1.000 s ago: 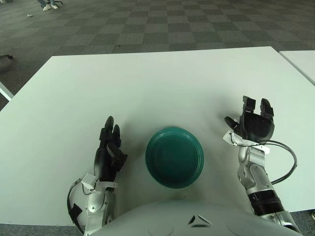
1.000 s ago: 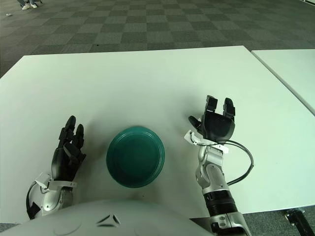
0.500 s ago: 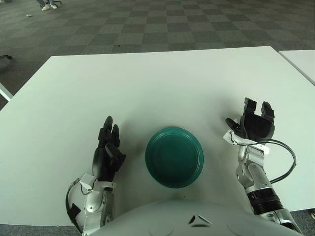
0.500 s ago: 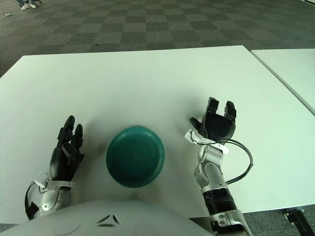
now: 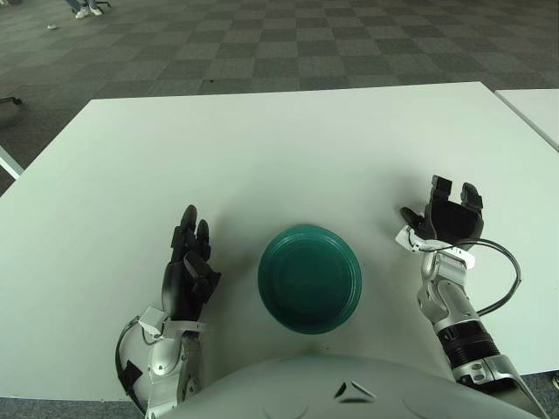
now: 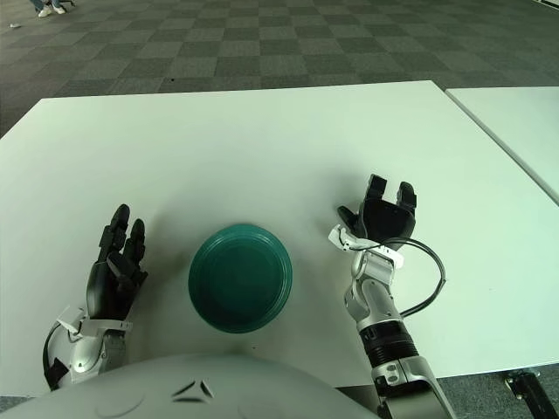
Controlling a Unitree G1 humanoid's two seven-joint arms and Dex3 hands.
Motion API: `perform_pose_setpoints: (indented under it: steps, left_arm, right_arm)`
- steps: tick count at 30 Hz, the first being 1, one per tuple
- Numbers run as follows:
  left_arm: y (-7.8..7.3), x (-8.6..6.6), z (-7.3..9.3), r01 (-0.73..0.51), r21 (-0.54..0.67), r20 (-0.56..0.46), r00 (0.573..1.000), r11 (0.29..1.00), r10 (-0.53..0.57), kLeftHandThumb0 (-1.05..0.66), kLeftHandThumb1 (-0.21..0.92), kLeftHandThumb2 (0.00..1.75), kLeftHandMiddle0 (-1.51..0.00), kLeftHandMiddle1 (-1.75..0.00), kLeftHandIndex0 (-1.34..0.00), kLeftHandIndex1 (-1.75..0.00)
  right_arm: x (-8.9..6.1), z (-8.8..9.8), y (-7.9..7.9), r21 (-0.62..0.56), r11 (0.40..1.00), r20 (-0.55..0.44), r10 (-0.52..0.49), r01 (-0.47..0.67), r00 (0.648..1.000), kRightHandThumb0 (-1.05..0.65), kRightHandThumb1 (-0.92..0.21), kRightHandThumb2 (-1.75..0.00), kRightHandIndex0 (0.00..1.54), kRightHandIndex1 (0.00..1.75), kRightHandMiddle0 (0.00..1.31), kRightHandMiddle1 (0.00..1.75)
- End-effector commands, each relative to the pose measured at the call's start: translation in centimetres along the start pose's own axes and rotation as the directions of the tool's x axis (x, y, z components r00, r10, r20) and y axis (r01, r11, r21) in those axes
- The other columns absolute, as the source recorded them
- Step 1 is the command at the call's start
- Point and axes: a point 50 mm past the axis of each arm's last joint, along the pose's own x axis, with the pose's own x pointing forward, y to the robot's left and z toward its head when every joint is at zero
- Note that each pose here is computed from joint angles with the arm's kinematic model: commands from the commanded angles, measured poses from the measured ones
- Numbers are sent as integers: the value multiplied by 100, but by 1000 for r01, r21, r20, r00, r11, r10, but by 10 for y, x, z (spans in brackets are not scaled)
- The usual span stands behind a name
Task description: Put the charger into the plate.
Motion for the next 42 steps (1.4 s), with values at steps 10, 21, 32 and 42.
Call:
perform_pose_setpoints:
  steps: [10, 21, 32, 42]
  left_arm:
    - [4, -8, -8, -17, -5, -63, 998, 1000, 17, -105, 92, 107, 0, 0, 0, -22]
    - [6, -9, -5, -17, -4, -61, 998, 1000, 17, -105, 92, 107, 0, 0, 0, -22]
    - [8, -9, -3, -17, -4, -60, 998, 1000, 17, -105, 92, 107, 0, 0, 0, -22]
    - [10, -8, -1, -17, -3, -59, 998, 1000, 17, -105, 92, 107, 0, 0, 0, -22]
  right_arm:
    - [-11, -1, 9, -4, 996, 6, 87, -87, 996, -94, -92, -78, 25, 1, 0, 57]
    - [-16, -3, 19, -28, 984, -8, 176, -176, 984, -91, -92, -75, 24, 0, 0, 53]
    - [-20, -4, 20, -38, 974, -19, 224, -225, 974, -85, -92, -71, 25, 1, 0, 51]
    - [-23, -6, 22, -26, 972, -33, 235, -236, 972, -80, -92, -63, 28, 2, 0, 66]
